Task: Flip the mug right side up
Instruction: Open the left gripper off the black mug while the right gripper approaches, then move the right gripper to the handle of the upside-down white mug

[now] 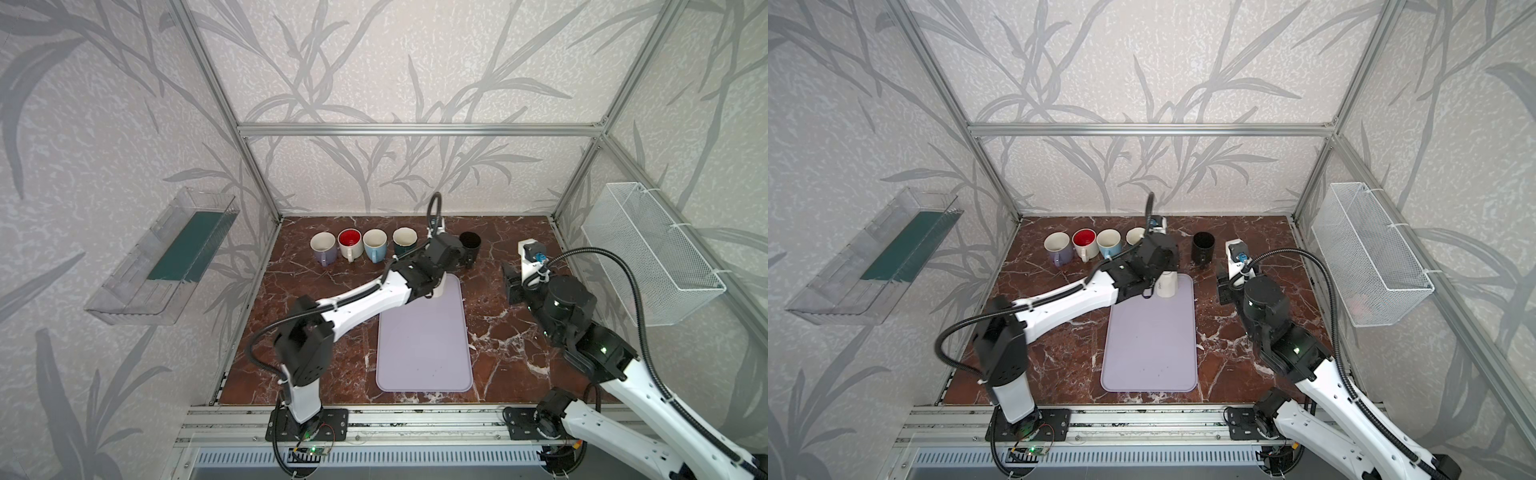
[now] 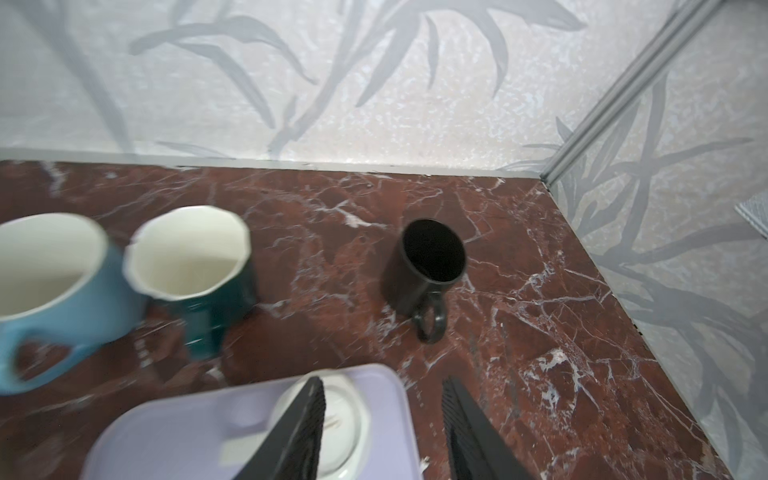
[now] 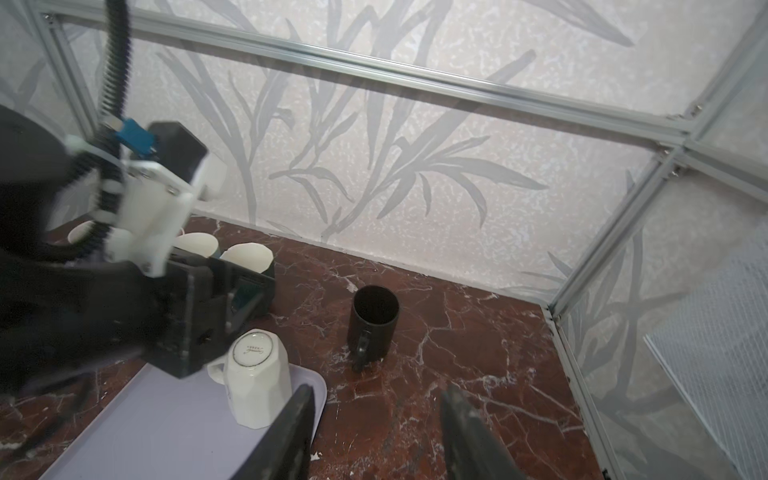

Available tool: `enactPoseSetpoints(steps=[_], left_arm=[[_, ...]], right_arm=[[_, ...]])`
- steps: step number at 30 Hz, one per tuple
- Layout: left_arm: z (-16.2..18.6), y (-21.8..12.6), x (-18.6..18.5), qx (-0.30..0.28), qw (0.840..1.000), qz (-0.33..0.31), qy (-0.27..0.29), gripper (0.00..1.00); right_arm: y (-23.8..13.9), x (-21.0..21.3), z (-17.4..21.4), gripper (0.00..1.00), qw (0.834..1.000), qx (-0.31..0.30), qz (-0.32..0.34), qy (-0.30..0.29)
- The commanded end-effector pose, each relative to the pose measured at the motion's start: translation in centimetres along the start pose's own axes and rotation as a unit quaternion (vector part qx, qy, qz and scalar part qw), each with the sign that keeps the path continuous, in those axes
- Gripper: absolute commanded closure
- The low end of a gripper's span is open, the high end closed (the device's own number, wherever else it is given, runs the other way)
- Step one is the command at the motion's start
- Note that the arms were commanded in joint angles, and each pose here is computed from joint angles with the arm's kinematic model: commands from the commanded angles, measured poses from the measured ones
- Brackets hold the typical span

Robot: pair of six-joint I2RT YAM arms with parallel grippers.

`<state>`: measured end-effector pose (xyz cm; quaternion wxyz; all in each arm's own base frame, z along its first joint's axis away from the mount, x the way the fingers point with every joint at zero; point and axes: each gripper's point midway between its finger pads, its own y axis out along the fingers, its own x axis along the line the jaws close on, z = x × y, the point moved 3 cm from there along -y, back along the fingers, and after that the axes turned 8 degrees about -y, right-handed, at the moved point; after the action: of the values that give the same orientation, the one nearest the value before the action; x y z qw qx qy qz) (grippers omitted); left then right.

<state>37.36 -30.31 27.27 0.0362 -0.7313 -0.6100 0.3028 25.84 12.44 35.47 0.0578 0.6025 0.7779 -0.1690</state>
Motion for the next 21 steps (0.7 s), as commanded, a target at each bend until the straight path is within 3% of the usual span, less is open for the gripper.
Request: enactPoseSetpoints(steps=[1,5,6,7,8,10,15,17,21], left_arm=[[-1.9,-4.2,5.7,-0.011,0.998,-0.031,-0.048,0.51],[-2.6,-8.9,11.8,-0.014,0.995,-0.071,-0.062,0.50],[-2.7,-9.8,12.6,-0.014,0.995,-0.079,-0.062,0.50],[-2.6,-10.6,13.6,-0.014,0.994,-0.088,-0.062,0.50],[-2.5,-11.3,14.3,-0.016,0.994,-0.092,-0.064,0.50],[-2.3,-12.2,15.1,-0.021,0.993,-0.094,-0.072,0.50],[-2.1,-13.7,16.3,-0.029,0.991,-0.099,-0.080,0.49],[-2.3,-14.1,16.5,-0.030,0.991,-0.103,-0.077,0.49],[-2.6,-14.5,16.8,-0.035,0.991,-0.106,-0.075,0.49]], right_arm=[[2.2,3.2,-0.5,0.45,0.990,0.044,-0.114,-0.075],[5.3,6.5,-0.7,0.42,0.960,0.113,-0.217,-0.137],[5.8,7.2,-0.7,0.31,0.951,0.127,-0.240,-0.150],[6.3,8.0,-0.8,0.26,0.941,0.139,-0.265,-0.159],[6.8,8.7,-0.9,0.29,0.931,0.146,-0.287,-0.171],[7.7,10.1,-0.8,0.50,0.910,0.157,-0.331,-0.193],[9.7,12.9,0.3,0.39,0.861,0.205,-0.397,-0.244],[11.0,14.5,2.1,0.38,0.833,0.242,-0.411,-0.280],[13.1,16.8,4.6,0.38,0.793,0.291,-0.420,-0.330]])
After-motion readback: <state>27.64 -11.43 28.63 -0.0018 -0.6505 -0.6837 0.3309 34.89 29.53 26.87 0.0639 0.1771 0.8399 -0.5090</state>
